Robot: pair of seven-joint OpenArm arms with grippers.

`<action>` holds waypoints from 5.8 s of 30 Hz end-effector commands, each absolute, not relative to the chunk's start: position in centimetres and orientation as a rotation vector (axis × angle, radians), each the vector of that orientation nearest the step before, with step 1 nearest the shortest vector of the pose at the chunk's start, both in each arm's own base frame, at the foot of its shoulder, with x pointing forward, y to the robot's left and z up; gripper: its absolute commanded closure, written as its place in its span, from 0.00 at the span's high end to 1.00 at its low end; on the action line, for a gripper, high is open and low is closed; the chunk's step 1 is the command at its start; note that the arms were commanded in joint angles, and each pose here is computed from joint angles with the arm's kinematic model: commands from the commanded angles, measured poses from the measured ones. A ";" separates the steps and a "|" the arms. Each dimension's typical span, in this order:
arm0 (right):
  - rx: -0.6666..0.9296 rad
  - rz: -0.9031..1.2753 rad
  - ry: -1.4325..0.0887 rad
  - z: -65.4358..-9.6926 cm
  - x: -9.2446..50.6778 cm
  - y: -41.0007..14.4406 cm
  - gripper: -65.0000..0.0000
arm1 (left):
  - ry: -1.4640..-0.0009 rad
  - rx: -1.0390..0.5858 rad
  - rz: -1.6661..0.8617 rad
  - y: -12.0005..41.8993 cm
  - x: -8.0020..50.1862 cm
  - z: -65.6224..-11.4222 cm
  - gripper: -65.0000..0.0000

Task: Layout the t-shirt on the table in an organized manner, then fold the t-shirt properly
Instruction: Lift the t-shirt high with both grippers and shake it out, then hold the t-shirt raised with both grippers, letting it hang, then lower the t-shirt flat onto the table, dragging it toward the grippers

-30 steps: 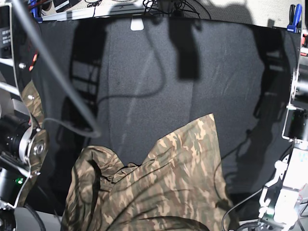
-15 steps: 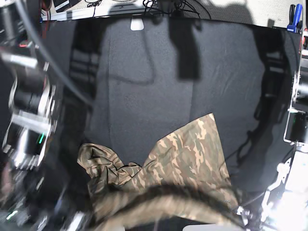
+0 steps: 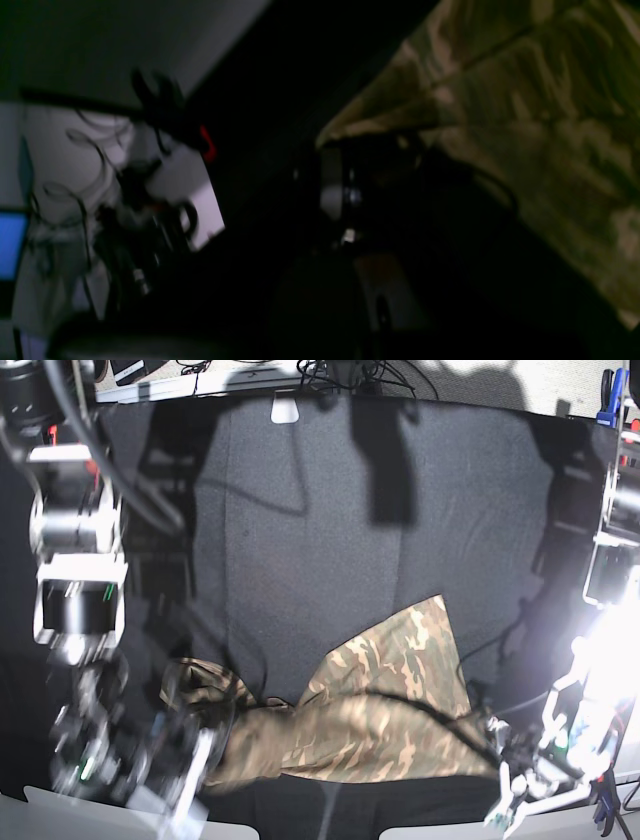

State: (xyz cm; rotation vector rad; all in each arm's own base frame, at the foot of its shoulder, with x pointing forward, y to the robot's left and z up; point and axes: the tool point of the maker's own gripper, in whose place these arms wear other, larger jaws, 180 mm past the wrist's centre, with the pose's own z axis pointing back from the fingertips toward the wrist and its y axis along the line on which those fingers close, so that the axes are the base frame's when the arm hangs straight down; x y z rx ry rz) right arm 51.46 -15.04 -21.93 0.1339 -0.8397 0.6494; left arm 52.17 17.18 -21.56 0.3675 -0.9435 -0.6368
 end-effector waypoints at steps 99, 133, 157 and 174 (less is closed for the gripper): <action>0.118 0.471 -1.371 -1.4 53.9 -18.0 0.00 | -1.216 0.133 -0.387 21.9 56.2 0.6 0.00; 0.068 0.466 -1.069 -21.0 41.3 -19.5 0.00 | -0.780 0.169 -0.649 18.2 41.3 -26.9 0.00; -0.110 0.285 -0.721 -30.8 24.2 -29.4 0.00 | -0.342 0.231 -0.778 22.4 22.8 -40.1 0.00; -0.089 0.246 -0.504 -35.3 15.9 -29.8 0.00 | -0.142 0.191 -0.832 23.0 13.4 -44.1 0.00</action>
